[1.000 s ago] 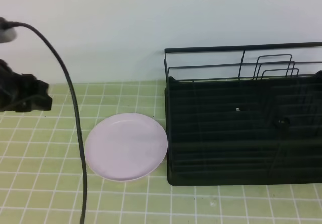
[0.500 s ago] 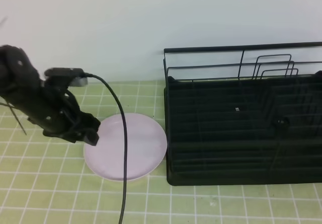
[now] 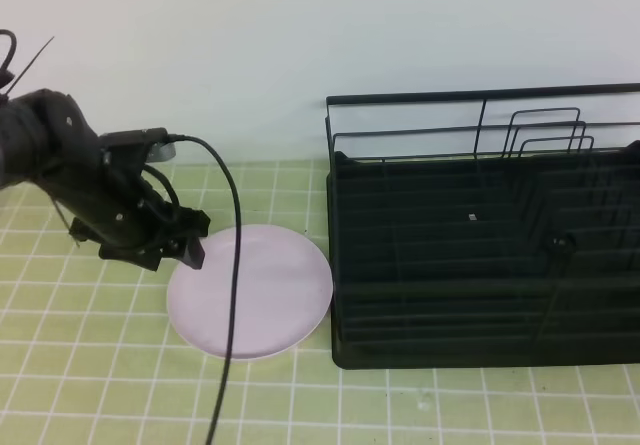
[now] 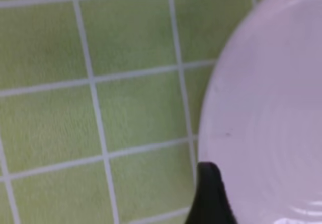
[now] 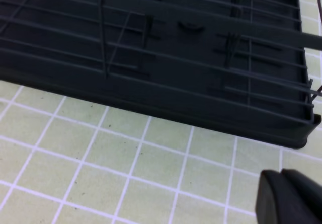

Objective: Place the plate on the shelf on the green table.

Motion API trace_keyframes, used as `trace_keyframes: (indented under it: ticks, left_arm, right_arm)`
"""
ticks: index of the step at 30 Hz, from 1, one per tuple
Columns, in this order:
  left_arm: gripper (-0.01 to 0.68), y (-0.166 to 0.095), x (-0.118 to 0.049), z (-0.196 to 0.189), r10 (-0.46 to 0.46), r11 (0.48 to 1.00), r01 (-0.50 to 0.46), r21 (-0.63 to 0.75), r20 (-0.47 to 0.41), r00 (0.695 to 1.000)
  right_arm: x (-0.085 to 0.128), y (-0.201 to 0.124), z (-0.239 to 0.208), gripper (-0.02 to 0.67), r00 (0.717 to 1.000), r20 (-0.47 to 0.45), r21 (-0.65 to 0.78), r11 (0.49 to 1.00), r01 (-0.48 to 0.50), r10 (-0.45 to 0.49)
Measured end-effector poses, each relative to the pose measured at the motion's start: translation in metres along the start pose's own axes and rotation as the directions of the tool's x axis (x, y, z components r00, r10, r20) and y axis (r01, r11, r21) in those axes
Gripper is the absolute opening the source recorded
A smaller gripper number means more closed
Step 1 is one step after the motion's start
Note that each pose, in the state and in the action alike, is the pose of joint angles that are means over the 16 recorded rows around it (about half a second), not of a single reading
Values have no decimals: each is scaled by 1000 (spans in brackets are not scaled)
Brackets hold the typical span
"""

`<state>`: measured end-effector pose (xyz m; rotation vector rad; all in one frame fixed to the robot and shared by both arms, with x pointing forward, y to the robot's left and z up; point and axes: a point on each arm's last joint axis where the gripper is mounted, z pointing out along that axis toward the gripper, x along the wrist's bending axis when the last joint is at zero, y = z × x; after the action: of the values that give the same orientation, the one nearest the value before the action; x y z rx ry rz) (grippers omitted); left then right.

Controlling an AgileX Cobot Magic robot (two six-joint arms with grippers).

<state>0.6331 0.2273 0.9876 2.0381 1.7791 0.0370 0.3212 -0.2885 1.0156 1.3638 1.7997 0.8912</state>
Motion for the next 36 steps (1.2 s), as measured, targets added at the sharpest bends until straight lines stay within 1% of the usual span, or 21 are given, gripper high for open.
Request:
trace_keyframes:
  ticks: [8,12,21,29,36]
  left_arm:
    - [434,14,8,20,-18,997,18,73,1,1000]
    - [407,15,12,28,-14,994,14,113,-7,1000]
    - [315,12,17,39,8,986,-2,166,-33,999]
    - [226,12,20,43,22,985,-12,174,-50,998]
    - [112,13,22,43,41,986,-30,164,-63,997]
  right_arm:
    - [0,0,0,-1,1000,0,-1,1000,0,0]
    - [0,0,0,-1,1000,0,-1,1000,0,0]
    - [0,0,0,-1,1000,1,-3,1000,0,0]
    - [0,0,0,-1,1000,1,-3,1000,0,0]
    - [0,0,0,-1,1000,1,-3,1000,0,0]
